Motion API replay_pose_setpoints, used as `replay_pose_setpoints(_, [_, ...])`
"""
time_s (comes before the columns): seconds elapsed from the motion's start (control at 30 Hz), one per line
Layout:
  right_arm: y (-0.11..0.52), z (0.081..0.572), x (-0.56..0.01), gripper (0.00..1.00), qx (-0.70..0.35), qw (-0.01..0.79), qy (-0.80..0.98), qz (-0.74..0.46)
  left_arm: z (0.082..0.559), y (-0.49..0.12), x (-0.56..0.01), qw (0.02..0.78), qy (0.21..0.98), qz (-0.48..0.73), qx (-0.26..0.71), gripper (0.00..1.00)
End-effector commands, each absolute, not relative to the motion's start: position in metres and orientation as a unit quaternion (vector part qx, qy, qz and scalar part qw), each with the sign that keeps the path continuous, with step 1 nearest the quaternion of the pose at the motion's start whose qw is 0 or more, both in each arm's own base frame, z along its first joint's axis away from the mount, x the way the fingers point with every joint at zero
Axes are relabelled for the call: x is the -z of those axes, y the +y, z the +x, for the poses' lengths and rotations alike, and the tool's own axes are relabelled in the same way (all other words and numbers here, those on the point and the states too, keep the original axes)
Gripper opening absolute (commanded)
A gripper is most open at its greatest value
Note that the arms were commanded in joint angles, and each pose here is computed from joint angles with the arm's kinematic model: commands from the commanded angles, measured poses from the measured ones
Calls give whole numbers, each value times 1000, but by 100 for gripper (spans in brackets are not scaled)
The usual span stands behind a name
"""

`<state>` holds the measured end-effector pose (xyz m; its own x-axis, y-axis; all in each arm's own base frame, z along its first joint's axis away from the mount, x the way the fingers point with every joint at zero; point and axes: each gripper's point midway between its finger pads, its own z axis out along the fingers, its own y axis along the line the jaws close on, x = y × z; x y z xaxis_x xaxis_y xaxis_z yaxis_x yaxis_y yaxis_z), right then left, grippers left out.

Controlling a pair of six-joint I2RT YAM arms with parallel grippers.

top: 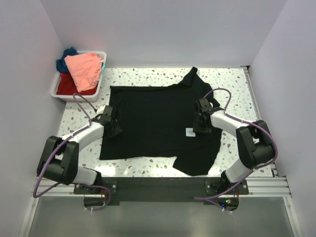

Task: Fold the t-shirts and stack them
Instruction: Fold the tshirt

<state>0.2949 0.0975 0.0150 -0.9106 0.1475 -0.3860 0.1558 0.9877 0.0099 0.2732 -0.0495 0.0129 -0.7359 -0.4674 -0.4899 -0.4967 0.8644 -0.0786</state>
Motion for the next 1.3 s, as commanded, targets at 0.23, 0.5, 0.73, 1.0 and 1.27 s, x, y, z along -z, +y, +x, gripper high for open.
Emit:
replay_pose_setpoints(0.23, [73, 222, -20, 45, 50, 109, 986, 118, 189, -38, 14, 114, 955, -259, -90, 58])
replay_pose_setpoints(0.5, [78, 266, -70, 45, 37, 198, 970, 132, 259, -48, -42, 193, 950, -234, -73, 59])
replay_pose_setpoints(0.73, [91, 317, -110, 46, 23, 258, 955, 142, 372, -69, -103, 280, 936, -203, -61, 62])
replay_pose_setpoints(1.0, [111, 429, -141, 53, -6, 329, 934, 142, 460, -87, -107, 307, 930, -202, -18, 63])
replay_pose_setpoints(1.27, [109, 576, -138, 53, -51, 372, 912, 163, 516, -71, -90, 326, 922, -211, -20, 63])
